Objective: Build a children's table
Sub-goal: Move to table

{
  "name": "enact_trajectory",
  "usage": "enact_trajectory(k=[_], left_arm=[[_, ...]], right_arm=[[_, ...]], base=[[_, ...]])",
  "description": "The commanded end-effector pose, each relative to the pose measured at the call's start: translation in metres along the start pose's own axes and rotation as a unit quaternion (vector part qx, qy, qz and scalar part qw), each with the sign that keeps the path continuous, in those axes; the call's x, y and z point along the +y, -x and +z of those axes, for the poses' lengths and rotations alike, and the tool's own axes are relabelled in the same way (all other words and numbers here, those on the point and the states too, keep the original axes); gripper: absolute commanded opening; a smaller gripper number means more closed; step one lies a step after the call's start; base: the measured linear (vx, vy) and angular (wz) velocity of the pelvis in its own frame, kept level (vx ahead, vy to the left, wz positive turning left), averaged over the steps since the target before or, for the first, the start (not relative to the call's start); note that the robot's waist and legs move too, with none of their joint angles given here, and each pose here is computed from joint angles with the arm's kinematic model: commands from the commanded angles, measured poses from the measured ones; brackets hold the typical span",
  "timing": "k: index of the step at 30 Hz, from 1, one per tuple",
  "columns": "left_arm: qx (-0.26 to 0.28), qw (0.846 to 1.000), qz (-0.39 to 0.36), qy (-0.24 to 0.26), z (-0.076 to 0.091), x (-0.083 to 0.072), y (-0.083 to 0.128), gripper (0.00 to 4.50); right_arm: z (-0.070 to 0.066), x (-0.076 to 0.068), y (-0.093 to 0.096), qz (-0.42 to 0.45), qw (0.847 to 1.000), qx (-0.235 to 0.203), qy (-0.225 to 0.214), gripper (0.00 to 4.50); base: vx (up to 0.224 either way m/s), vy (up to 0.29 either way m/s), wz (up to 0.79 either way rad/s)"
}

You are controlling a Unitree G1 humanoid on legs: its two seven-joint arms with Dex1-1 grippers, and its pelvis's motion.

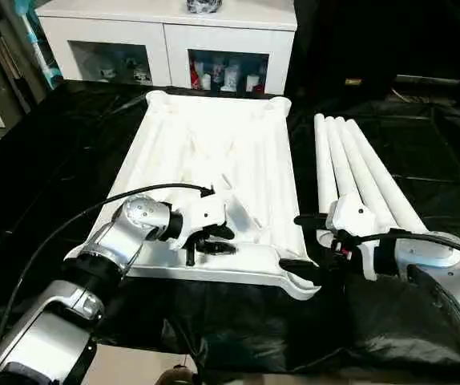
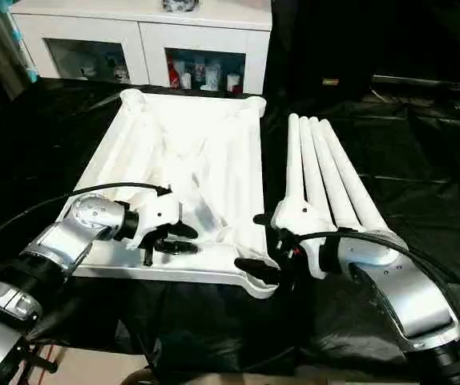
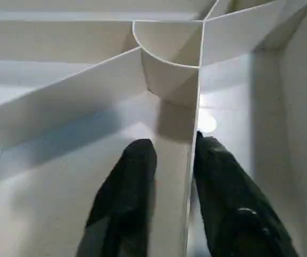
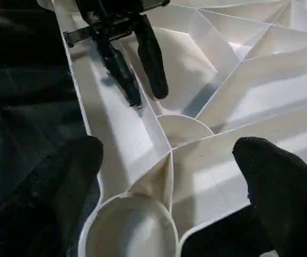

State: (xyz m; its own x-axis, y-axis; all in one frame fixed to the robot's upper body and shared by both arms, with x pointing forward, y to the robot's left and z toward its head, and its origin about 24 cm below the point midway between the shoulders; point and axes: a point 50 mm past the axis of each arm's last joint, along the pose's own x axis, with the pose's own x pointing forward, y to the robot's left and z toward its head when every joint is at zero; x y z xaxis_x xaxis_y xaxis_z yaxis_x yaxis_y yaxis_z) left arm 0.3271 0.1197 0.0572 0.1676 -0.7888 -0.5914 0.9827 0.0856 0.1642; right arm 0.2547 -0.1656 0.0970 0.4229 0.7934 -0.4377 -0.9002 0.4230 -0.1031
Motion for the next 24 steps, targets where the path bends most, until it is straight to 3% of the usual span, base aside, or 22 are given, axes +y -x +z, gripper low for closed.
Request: enact_trajectory(k=[1, 9, 13, 22, 24], left_arm=[[0.008, 1.000, 0.000, 0.001, -0.001, 0.002, 0.001, 1.05], [0.015, 0.999, 0.020, -0.022, -0.001, 0.005, 0.002, 0.33], [-0.028, 0.993, 0.086, -0.077, 0.021, 0.015, 0.011, 0.02], [-0.036, 0.984, 0.130, -0.118, 0.034, 0.018, 0.027, 0.02], [-0.025, 0.978, 0.156, -0.135, 0.035, 0.022, 0.040, 0.02]], right_arm=[[0.002, 0.002, -0.001, 0.008, 1.000, 0.001, 0.004, 4.50], [0.002, 0.003, -0.002, 0.015, 1.000, 0.003, 0.003, 4.50], [0.002, 0.003, -0.002, 0.011, 1.000, 0.001, 0.003, 4.50], [0.002, 0.003, -0.003, 0.009, 1.000, 0.001, 0.005, 4.50], [0.002, 0.003, -0.003, 0.008, 1.000, 0.000, 0.005, 4.50]], base=[[0.000, 0.000, 0.00], [0.000, 0.000, 0.00], [0.000, 0.000, 0.00], [0.000, 0.000, 0.00], [0.000, 0.000, 0.00]])
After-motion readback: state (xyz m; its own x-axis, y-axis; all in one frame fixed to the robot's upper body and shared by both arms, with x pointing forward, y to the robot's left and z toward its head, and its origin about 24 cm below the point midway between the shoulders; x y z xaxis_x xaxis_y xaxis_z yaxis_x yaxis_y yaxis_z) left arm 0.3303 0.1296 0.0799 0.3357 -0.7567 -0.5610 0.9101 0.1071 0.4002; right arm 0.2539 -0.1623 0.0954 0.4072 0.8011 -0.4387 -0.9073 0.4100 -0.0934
